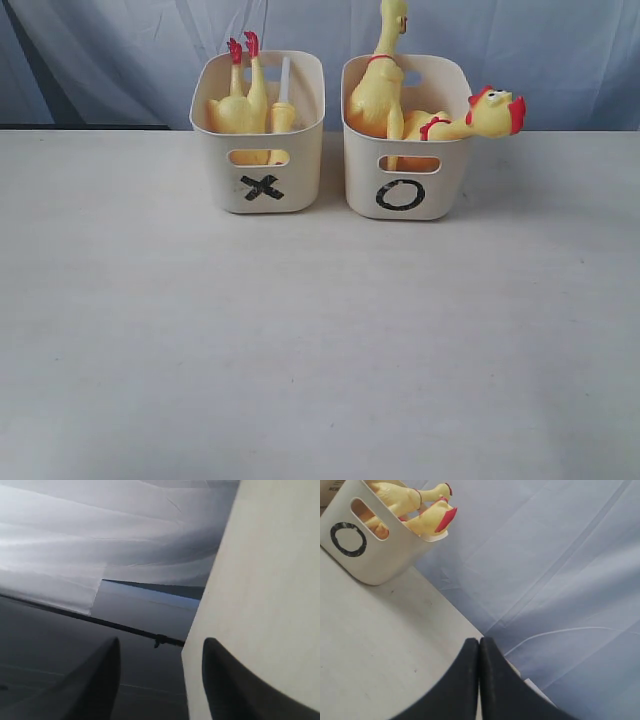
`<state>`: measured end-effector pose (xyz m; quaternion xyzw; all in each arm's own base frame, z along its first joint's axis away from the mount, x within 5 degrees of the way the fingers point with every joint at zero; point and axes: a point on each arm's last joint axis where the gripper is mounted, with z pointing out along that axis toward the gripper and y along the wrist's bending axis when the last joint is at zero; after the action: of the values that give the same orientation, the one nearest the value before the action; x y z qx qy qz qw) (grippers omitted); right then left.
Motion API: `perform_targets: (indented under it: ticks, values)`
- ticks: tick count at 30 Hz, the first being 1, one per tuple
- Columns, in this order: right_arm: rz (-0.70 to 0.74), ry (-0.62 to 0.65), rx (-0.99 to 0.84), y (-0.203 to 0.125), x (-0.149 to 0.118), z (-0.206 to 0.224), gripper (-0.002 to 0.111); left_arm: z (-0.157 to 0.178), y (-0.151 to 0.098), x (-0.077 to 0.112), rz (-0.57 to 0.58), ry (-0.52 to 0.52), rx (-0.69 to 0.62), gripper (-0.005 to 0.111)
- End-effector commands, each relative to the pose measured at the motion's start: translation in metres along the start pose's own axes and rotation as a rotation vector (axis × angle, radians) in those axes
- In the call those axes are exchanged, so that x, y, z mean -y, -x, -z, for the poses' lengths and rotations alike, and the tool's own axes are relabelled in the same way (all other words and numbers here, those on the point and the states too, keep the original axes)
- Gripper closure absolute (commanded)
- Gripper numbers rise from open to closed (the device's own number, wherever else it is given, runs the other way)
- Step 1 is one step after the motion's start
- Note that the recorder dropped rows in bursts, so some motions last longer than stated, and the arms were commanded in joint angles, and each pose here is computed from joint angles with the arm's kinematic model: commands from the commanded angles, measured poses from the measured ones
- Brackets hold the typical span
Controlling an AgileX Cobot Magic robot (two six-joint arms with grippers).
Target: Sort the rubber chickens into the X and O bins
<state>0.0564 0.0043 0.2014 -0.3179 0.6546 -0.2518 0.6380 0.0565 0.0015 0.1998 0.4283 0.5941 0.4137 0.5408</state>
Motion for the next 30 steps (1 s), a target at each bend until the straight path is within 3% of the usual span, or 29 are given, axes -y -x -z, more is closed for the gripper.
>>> perform_targets:
  ticks: [1,5,8,13,16,20,30]
  values:
    - [-0.07,0.005,0.004,-0.001,-0.002,0.0,0.108,0.001,0.004,-0.012,0.463,0.133,0.081,0.058]
    - [-0.264,0.02,0.022,0.001,-0.003,0.0,0.108,0.003,0.003,-0.021,0.931,0.209,0.154,0.058]
    - [-0.429,0.03,0.031,0.002,-0.003,0.0,0.108,0.003,0.003,-0.021,1.113,0.199,0.171,0.058]
    - [-0.454,0.014,0.044,0.003,-0.002,0.0,0.108,0.003,0.003,-0.021,1.079,0.197,0.169,0.058]
    - [-0.454,0.014,0.044,0.003,-0.002,0.0,0.108,0.002,0.004,-0.017,0.985,0.162,0.145,0.058]
    - [-0.458,0.015,0.045,0.003,-0.002,0.0,0.108,0.001,0.004,-0.011,0.983,0.099,0.11,0.058]
    - [-0.458,0.015,0.044,0.003,-0.002,0.0,0.108,0.001,0.004,-0.01,0.983,0.093,0.106,0.058]
